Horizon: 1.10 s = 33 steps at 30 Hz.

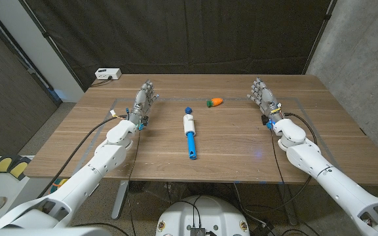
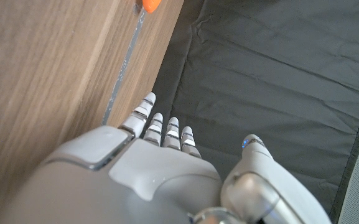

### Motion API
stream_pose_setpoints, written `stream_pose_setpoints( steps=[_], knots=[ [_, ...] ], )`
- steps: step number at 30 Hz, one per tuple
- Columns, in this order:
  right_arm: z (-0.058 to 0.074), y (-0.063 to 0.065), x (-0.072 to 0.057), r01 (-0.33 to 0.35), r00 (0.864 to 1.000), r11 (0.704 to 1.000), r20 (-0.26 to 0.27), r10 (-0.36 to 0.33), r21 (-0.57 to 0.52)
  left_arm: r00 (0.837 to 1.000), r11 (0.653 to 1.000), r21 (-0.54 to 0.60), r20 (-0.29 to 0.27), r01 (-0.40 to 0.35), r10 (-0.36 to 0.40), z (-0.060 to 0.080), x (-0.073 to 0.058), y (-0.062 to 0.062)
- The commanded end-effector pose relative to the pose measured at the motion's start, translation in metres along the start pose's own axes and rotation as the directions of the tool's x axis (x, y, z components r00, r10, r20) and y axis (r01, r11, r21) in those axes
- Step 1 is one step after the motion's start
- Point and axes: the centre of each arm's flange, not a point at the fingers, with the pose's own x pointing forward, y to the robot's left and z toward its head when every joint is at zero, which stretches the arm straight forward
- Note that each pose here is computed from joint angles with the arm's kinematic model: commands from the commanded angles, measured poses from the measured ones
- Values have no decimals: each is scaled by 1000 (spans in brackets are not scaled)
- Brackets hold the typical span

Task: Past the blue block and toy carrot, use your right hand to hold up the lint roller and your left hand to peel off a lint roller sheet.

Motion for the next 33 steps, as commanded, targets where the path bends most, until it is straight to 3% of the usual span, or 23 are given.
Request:
stream_pose_setpoints(
  steps=[1, 21, 33],
  knots=[
    [19, 12, -20, -2, 1000, 994, 30, 5, -108, 1000, 1000, -11, 2, 19, -19, -1, 0, -3],
    [51, 47, -46, -23, 999, 946, 32, 35, -323, 998, 998, -8, -12, 55, -55, 0, -2, -4],
    [74, 68, -58, -40, 998, 892, 33, 61, -450, 998, 998, -13, -9, 66, -66, -1, -1, -5]
  ],
)
